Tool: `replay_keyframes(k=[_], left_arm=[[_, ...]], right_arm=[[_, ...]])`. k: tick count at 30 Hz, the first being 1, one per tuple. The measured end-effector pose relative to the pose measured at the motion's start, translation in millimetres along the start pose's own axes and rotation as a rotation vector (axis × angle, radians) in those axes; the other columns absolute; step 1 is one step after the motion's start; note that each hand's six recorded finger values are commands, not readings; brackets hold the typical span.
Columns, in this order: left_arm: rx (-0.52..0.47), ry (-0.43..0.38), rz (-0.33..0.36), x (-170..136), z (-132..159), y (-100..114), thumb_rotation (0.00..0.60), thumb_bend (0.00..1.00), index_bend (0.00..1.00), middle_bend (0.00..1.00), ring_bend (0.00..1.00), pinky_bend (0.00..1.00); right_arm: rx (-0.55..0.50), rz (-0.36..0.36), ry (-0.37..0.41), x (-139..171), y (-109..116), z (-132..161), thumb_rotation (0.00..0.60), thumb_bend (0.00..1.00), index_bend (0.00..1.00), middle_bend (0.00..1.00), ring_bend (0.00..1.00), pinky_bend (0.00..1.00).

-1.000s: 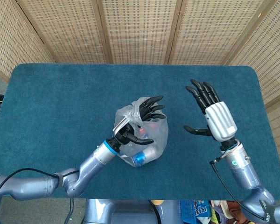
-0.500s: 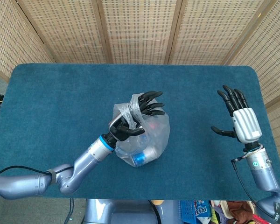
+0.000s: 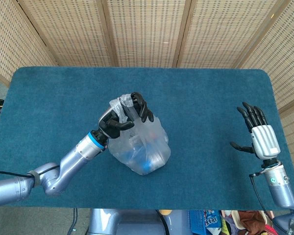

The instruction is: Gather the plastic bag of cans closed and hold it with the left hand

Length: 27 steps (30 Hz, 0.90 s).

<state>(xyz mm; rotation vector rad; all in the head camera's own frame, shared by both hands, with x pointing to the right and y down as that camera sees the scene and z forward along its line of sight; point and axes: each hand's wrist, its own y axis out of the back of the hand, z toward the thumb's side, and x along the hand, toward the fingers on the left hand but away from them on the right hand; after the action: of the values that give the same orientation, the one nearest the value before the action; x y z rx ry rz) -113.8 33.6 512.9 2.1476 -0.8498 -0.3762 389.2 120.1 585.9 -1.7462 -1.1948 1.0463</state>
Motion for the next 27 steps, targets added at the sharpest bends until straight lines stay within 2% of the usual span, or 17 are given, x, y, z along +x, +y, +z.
replay_keyframes(k=[5, 7, 10, 12, 15, 18, 27], left_arm=[[0.037, 0.005, 0.012, 0, 14, 4, 0.600, 0.00, 0.69, 0.81, 0.72, 0.75], [0.061, 0.007, 0.017, 0, 20, 4, 0.600, 0.05, 0.75, 0.86, 0.76, 0.80], [0.099, 0.008, 0.020, 0, 31, 3, 0.600, 0.33, 0.84, 0.91, 0.81, 0.87], [0.121, 0.008, 0.019, 0, 39, 0, 0.600, 0.55, 0.89, 0.95, 0.84, 0.92], [0.155, 0.009, 0.019, -2, 54, -4, 0.600, 0.74, 0.93, 0.98, 0.87, 0.96], [0.197, 0.008, 0.022, -5, 70, -11, 0.600, 0.78, 0.93, 0.98, 0.87, 0.97], [0.310, -0.012, 0.036, -15, 108, -26, 0.600, 0.77, 0.93, 0.98, 0.87, 0.97]], right_arm=[[-0.017, -0.010, 0.011, 9, -6, 2, 0.600, 0.00, 0.00, 0.00, 0.00, 0.00], [-0.023, -0.014, 0.013, 12, -7, 3, 0.600, 0.00, 0.00, 0.00, 0.00, 0.00], [-0.041, -0.025, 0.018, 14, -8, 5, 0.600, 0.00, 0.00, 0.00, 0.00, 0.00], [-0.061, -0.038, 0.021, 14, -7, 8, 0.600, 0.00, 0.00, 0.00, 0.00, 0.00], [-0.075, -0.058, 0.025, 15, -5, 12, 0.600, 0.00, 0.00, 0.00, 0.00, 0.00], [-0.082, -0.066, 0.024, 17, -3, 15, 0.600, 0.00, 0.00, 0.00, 0.00, 0.00], [-0.081, -0.074, 0.030, 21, 0, 24, 0.600, 0.00, 0.00, 0.00, 0.00, 0.00]])
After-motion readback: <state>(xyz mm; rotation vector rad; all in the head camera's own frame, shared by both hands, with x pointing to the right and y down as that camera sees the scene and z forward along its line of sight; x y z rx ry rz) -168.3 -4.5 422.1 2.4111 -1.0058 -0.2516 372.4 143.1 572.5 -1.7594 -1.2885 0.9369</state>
